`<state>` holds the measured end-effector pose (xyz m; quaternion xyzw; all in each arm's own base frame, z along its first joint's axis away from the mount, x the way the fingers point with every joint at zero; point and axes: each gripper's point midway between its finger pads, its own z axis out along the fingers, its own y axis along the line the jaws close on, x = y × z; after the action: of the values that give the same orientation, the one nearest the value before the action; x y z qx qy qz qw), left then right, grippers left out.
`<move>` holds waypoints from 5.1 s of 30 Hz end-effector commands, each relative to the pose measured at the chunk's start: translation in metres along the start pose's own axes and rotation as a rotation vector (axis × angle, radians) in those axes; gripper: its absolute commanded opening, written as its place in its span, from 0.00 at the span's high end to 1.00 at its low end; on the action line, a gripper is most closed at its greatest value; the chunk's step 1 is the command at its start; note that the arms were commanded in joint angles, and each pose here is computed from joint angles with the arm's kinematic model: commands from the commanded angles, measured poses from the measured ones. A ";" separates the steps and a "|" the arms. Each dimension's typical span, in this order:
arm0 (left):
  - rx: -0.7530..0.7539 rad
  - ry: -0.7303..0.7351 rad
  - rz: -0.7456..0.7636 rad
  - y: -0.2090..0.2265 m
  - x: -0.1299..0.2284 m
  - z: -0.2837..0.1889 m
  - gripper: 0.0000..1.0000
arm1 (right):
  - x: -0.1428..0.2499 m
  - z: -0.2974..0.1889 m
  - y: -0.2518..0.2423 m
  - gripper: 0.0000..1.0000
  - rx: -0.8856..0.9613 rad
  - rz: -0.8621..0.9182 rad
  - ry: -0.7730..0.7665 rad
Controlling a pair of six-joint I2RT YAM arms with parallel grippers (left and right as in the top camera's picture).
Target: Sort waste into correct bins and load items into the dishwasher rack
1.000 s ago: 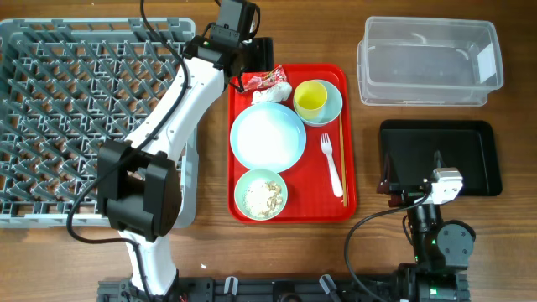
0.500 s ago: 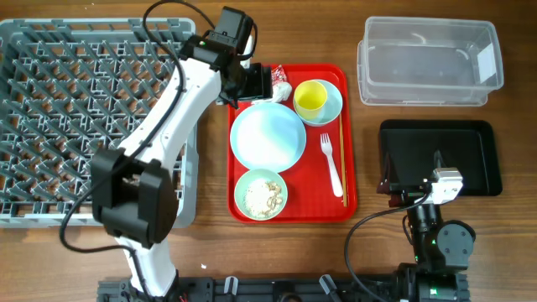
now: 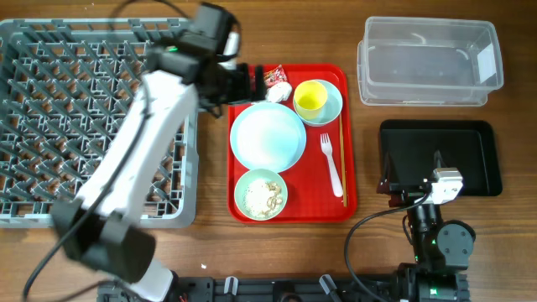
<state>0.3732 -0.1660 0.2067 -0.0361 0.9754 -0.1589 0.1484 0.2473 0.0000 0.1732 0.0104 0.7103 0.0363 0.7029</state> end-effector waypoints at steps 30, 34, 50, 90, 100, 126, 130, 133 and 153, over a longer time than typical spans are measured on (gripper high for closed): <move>-0.288 -0.260 -0.806 0.226 0.012 -0.149 0.00 | -0.112 -0.037 0.055 0.00 -0.573 1.262 -0.190; -0.289 -0.260 -0.806 0.226 0.012 -0.149 0.00 | -0.148 -0.059 0.081 0.00 -0.672 0.921 -0.236; -0.289 -0.260 -0.806 0.226 0.012 -0.149 0.00 | -0.051 -0.012 0.204 0.00 -0.822 0.394 0.892; -0.289 -0.260 -0.806 0.226 0.012 -0.149 0.00 | 0.126 -0.057 0.346 0.28 -0.710 -0.499 1.363; -0.288 -0.260 -0.806 0.226 0.012 -0.149 0.00 | 0.181 -0.052 0.309 0.53 -0.558 -0.781 1.419; -0.289 -0.260 -0.806 0.226 0.012 -0.149 0.00 | 0.171 -0.049 0.309 0.96 -0.510 -0.764 1.424; -0.289 -0.260 -0.806 0.226 0.012 -0.149 0.00 | 0.158 -0.041 0.316 0.96 -0.442 -0.697 1.403; -0.288 -0.260 -0.806 0.226 0.012 -0.149 0.00 | 0.143 -0.025 0.309 0.96 -0.339 -0.719 1.337; -0.289 -0.260 -0.806 0.226 0.012 -0.149 0.00 | -0.001 0.095 0.106 0.96 -0.101 -0.038 1.269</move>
<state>0.3110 0.0894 0.2633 -0.4476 0.8726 -0.0585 0.1864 0.3324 0.1258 0.1703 -0.0598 0.9870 -0.0024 0.1492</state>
